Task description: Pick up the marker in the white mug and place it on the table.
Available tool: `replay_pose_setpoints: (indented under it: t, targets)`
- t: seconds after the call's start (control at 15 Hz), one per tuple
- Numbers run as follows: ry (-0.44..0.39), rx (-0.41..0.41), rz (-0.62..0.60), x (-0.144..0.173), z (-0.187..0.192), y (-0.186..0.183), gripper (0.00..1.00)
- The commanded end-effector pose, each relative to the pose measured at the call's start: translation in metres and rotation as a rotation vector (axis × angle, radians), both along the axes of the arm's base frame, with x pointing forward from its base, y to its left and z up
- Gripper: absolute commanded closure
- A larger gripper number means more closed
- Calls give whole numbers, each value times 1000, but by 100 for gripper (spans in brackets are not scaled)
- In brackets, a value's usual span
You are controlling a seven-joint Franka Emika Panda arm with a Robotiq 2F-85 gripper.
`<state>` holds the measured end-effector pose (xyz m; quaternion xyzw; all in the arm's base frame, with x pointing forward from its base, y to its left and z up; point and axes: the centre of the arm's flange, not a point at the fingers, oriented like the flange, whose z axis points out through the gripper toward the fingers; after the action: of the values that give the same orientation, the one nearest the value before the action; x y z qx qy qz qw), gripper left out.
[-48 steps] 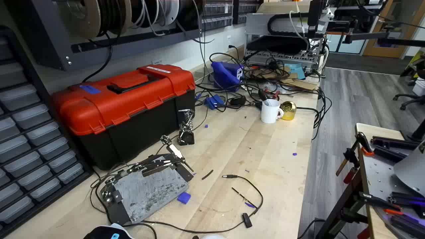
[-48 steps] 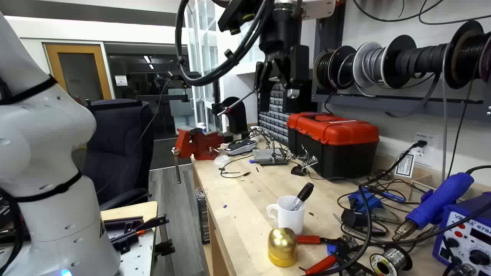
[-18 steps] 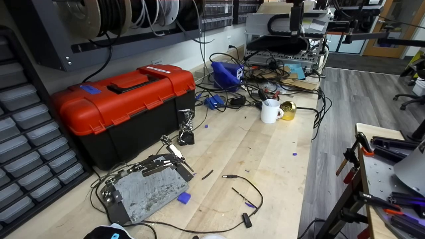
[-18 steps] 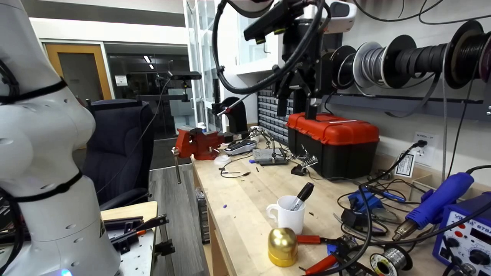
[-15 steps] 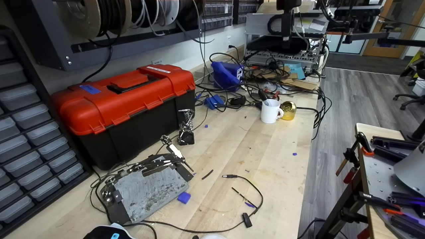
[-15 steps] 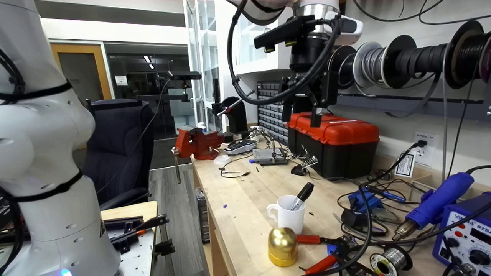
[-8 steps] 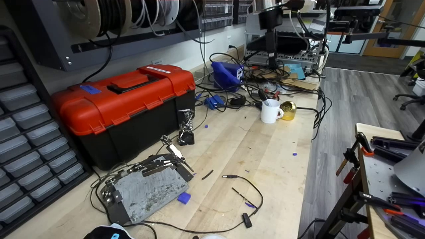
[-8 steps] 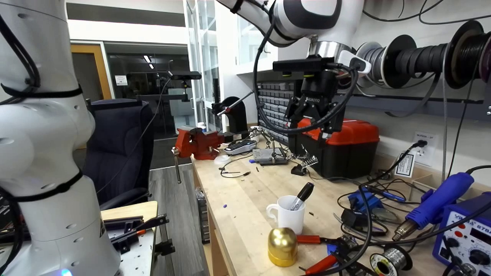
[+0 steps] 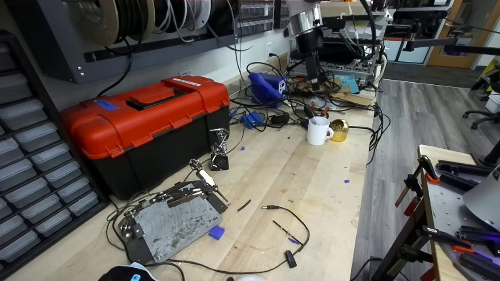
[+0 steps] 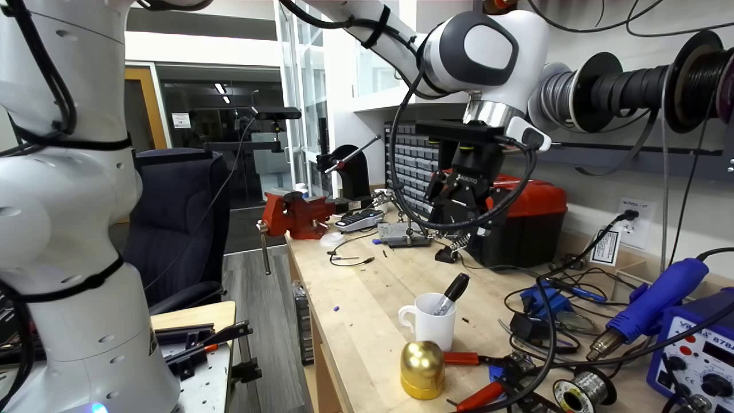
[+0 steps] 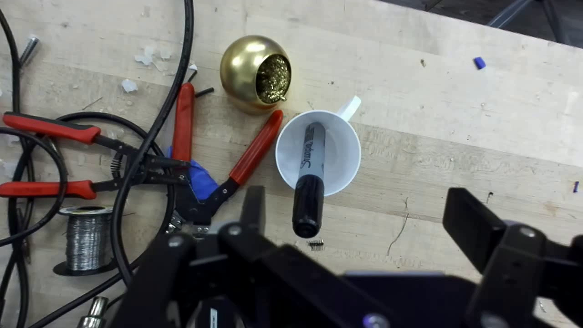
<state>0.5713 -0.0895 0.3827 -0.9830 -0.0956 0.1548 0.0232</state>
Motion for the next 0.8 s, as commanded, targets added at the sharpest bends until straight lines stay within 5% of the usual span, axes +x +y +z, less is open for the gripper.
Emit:
replay_pose_setpoints:
  t: [0.0,0.73]
  targets:
    - [47,12,2,12,-9,-3,0]
    - [93,7,-4,13,-39,-4,0]
